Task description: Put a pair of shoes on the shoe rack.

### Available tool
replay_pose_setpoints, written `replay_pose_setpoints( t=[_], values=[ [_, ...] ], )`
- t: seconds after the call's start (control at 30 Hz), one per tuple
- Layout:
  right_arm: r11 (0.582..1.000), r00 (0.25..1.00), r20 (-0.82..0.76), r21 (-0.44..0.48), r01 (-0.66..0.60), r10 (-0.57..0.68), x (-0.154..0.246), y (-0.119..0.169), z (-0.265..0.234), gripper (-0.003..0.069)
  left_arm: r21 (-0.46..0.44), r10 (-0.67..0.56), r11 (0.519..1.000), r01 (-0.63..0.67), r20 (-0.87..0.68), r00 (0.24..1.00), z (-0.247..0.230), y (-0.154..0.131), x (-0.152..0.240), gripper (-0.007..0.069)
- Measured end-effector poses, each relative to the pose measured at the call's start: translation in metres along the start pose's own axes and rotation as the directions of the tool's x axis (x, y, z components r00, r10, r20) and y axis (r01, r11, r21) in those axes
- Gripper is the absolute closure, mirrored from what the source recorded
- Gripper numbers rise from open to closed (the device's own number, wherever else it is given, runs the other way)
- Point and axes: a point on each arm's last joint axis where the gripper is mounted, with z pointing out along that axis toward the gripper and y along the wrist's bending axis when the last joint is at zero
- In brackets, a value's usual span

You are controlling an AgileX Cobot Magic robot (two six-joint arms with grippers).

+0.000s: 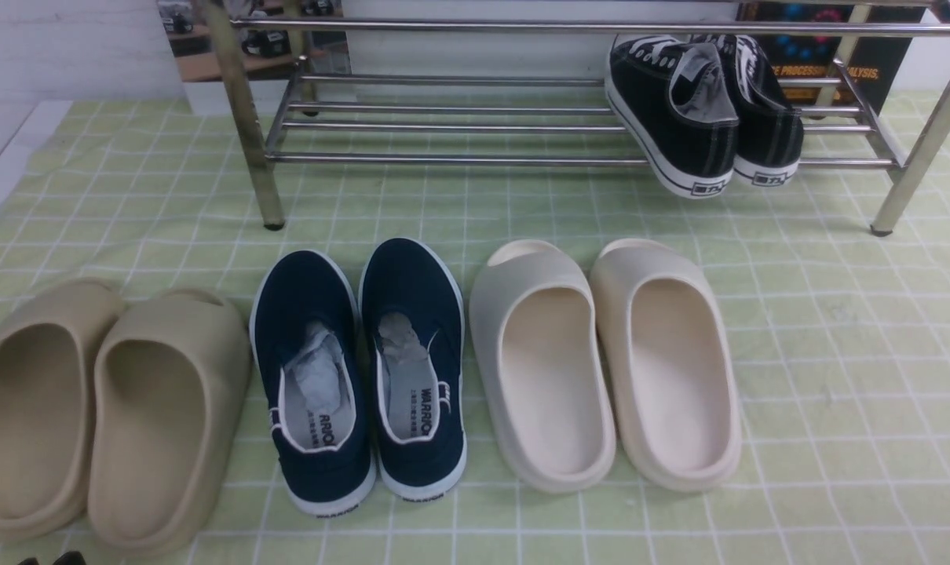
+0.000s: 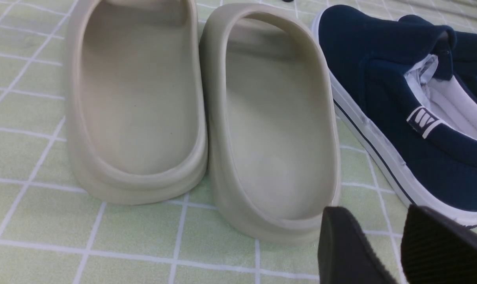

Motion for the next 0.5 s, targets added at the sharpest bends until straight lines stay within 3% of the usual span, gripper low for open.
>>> replay_pose_setpoints(
  t=[0.5],
  values=[
    [1.0, 1.0, 0.0, 0.0, 0.0, 0.0, 0.0, 0.0, 0.0, 0.0626, 0.0, 0.0, 1.0, 0.0, 0.0, 1.0, 0.0, 0.0, 0.0, 0.0387]
  ],
)
